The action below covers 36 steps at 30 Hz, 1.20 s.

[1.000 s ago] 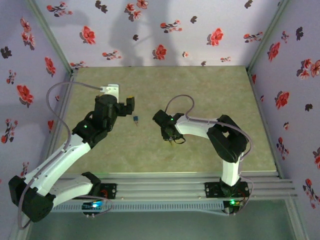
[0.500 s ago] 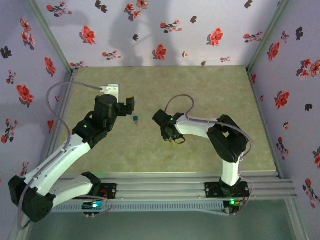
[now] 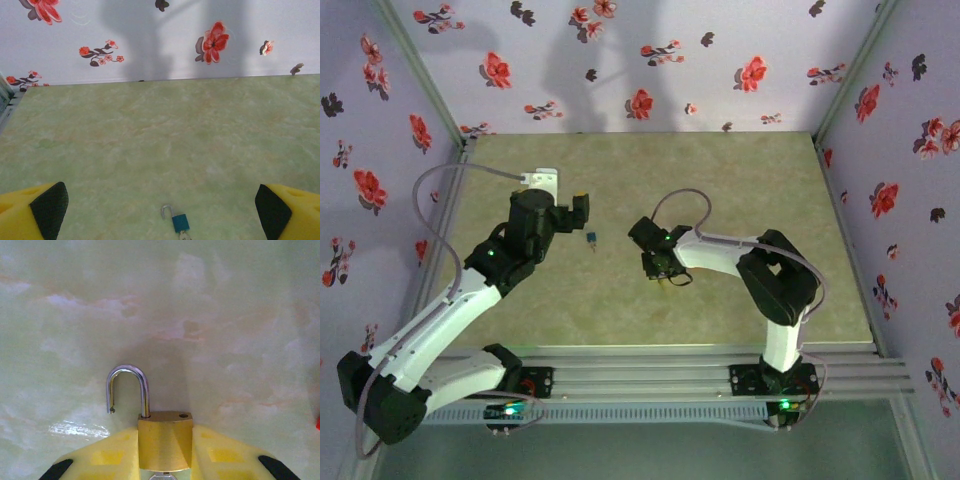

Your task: Lock with the key

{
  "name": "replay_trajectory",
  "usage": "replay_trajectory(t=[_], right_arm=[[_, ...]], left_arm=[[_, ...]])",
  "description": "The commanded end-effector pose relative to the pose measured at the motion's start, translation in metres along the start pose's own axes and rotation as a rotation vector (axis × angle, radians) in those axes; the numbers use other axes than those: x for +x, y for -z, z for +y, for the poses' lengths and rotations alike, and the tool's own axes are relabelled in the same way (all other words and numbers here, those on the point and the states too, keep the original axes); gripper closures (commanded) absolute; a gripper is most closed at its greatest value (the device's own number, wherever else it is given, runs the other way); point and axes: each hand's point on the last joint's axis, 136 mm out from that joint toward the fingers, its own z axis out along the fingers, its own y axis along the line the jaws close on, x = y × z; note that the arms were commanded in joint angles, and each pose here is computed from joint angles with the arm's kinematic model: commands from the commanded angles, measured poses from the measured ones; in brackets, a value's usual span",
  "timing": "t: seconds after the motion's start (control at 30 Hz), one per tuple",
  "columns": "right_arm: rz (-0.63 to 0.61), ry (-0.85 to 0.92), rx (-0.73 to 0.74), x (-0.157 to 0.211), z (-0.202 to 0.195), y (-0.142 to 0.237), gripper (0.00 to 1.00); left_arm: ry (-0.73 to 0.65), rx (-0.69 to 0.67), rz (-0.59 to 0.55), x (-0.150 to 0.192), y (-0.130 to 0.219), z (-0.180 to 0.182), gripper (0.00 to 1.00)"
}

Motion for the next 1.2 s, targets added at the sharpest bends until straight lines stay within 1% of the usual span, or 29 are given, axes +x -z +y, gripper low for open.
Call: replay_trajectory(t=[0.0,0.77,1.17], right_arm=[[-0.002,0.002,-0.065,0.000,0.006,0.000,0.75],[0.015,-0.030,-0.220,0.004,0.003,0.003,0.75],[0.008,-0.025,-0.251,0.005,-0.001,0.004,0.75]], left_arm=[[0.012,-0.023,-0.043,-0.010,0.004,0.007,0.00],[0.010,-0.023,-0.031,-0.006,0.000,0.005,0.00],[-0.015,-0.031,-0.007,0.001,-0.007,0.003,0.00]])
